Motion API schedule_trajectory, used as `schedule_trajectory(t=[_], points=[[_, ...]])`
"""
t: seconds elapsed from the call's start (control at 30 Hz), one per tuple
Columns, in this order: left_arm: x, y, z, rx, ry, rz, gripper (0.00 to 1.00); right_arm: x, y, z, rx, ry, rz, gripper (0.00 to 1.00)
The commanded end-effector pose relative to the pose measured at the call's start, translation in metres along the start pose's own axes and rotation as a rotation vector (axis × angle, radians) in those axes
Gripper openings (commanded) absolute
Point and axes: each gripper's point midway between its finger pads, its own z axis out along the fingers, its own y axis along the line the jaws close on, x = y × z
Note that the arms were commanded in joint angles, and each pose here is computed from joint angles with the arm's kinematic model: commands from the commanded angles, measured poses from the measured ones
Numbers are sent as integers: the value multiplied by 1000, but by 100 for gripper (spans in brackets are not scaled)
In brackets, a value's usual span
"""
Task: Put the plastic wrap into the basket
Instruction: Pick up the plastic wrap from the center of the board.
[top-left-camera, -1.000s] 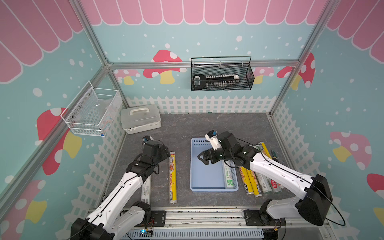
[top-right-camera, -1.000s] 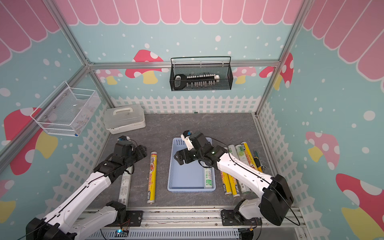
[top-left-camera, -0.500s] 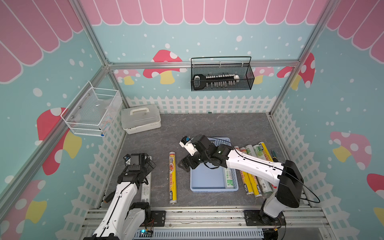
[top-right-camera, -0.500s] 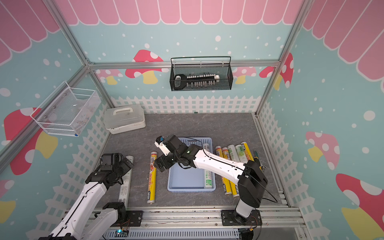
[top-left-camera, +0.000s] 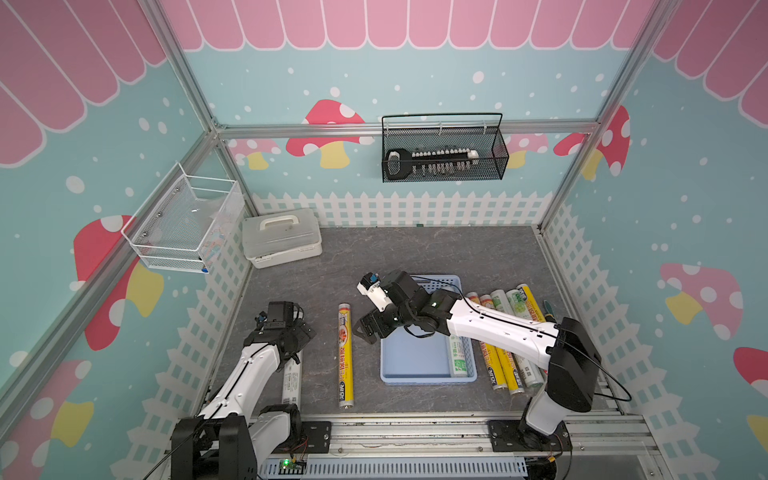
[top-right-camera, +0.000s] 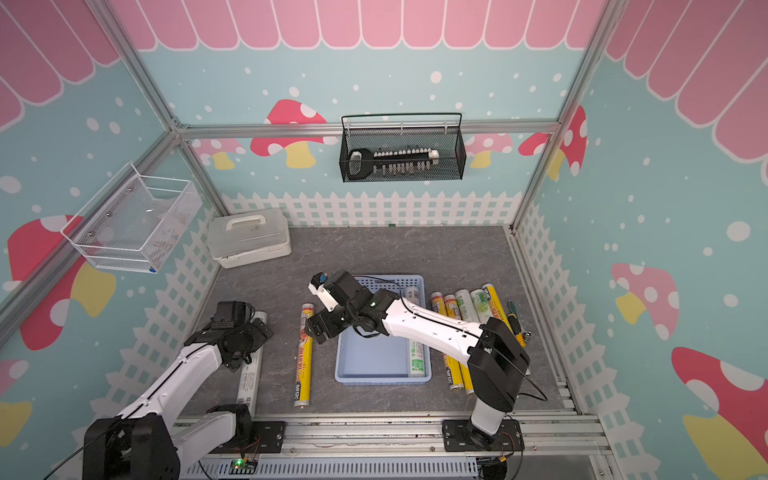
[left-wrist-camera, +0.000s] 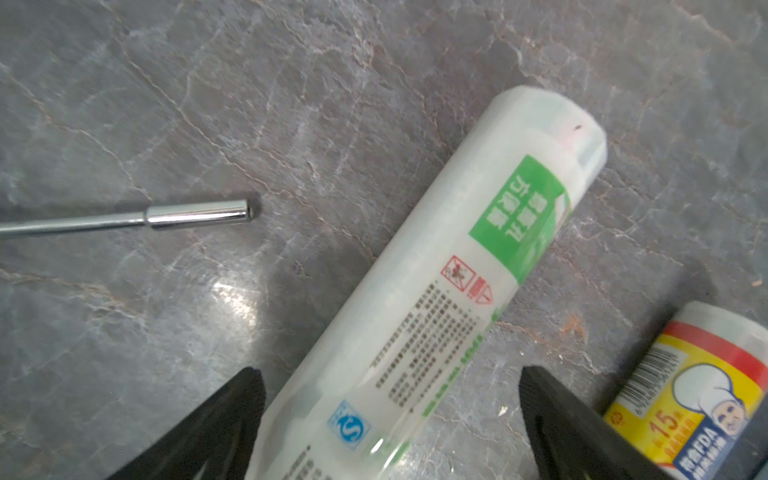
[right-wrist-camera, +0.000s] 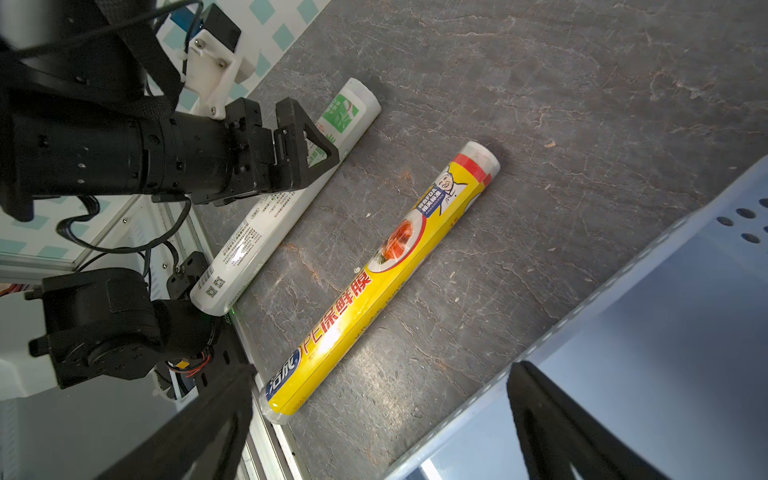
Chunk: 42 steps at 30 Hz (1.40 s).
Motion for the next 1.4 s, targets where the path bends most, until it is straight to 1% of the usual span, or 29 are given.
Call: schedule_trajectory(t=[0.0, 0.13, 0.3, 0.43, 0.53, 0.7, 0.77, 0.87, 0.93, 1.03, 1.13, 1.23, 1.37], points=[[3, -5, 7, 26, 24, 25, 96, 5, -3, 6, 17, 16, 12, 98], [13, -9, 15, 38, 63, 50, 90, 7, -10, 4, 52, 10, 13, 98], [25, -25, 16, 55, 89, 132, 85, 8, -9, 3, 48, 11, 15, 98], [36, -30, 19, 29, 114, 197, 75, 11, -10, 3, 51, 16, 18, 98], [47, -25, 21, -8, 160, 227, 76, 12, -12, 1, 62, 14, 19, 98], [58, -23, 15, -78, 155, 305, 77, 16, -20, -1, 99, 15, 15, 98], [60, -19, 11, -102, 154, 310, 77, 18, -23, -2, 113, 22, 15, 98], [63, -15, 8, -106, 145, 297, 77, 21, -25, -5, 124, 21, 17, 99], [62, -13, 7, -111, 128, 298, 76, 23, -28, -7, 142, 15, 20, 99], [62, -11, 7, -129, 124, 307, 73, 26, -31, -9, 155, 10, 26, 99], [62, -12, 9, -142, 131, 325, 67, 27, -32, -11, 162, 10, 27, 99], [62, -12, 12, -155, 134, 342, 66, 27, -34, -14, 170, 4, 27, 99], [59, -15, 14, -160, 130, 362, 70, 28, -35, -16, 180, 1, 29, 99]])
